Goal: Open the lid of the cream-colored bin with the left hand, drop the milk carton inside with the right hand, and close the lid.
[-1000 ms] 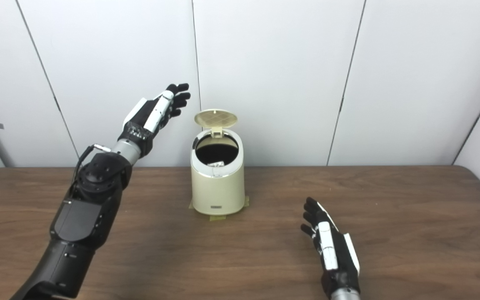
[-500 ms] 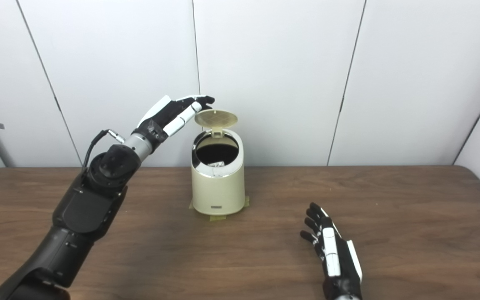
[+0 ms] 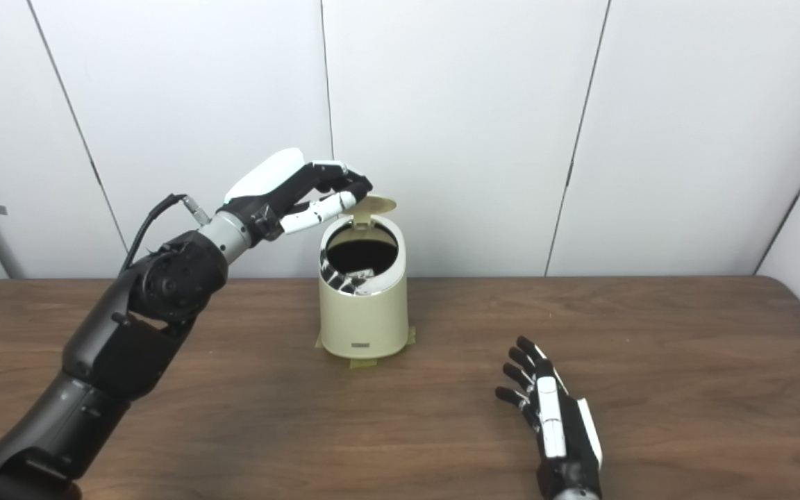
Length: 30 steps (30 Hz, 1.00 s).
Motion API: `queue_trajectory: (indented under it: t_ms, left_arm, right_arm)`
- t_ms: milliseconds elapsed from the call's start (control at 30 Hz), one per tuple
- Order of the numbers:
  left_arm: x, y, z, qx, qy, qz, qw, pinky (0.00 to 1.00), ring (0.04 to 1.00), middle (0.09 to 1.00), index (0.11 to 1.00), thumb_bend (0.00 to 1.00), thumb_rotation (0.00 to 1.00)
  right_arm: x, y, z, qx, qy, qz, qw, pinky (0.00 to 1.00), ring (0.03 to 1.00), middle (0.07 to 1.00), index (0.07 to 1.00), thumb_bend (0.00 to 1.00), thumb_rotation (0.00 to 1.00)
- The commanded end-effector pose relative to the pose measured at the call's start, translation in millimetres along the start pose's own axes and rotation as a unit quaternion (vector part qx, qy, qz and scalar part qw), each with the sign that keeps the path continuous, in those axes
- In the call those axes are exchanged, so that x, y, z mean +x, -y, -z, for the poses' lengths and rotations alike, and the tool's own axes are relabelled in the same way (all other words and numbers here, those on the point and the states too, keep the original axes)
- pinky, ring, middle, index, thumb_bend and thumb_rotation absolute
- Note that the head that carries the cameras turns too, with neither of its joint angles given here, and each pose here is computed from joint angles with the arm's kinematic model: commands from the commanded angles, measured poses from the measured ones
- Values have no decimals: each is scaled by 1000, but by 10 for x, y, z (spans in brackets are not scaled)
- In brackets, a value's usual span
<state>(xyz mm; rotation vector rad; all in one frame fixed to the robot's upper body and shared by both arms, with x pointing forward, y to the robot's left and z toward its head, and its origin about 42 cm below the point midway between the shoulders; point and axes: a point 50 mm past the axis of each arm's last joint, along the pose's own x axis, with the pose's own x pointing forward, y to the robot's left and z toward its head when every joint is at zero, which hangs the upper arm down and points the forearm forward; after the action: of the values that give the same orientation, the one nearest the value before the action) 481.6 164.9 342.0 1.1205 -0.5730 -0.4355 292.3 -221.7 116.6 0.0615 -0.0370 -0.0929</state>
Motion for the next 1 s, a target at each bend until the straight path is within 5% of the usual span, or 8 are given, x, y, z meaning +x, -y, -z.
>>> queue_trajectory:
  t_ms: [0, 367, 767, 967]
  left_arm:
    - [32, -300, -107, 50, 32, -22, 998, 740, 762, 736, 715, 439, 1000]
    - [-121, -116, -44, 121, 42, 46, 991, 704, 773, 724, 700, 500, 1000]
    - [-185, 116, -36, 95, 43, 104, 989, 804, 791, 767, 731, 485, 1000]
    - [-210, 207, 4, 71, 48, 103, 991, 738, 750, 753, 731, 478, 1000]
  right_arm:
    - [113, -44, -116, -5, 23, -6, 1000, 759, 856, 879, 890, 588, 1000]
    - [79, -99, -156, -6, 18, -8, 1000, 731, 848, 865, 894, 589, 1000]
    - [84, -33, -167, -3, 12, -12, 1000, 727, 858, 888, 919, 572, 1000]
    - [96, -43, -158, 0, 9, -10, 1000, 725, 849, 877, 911, 601, 981]
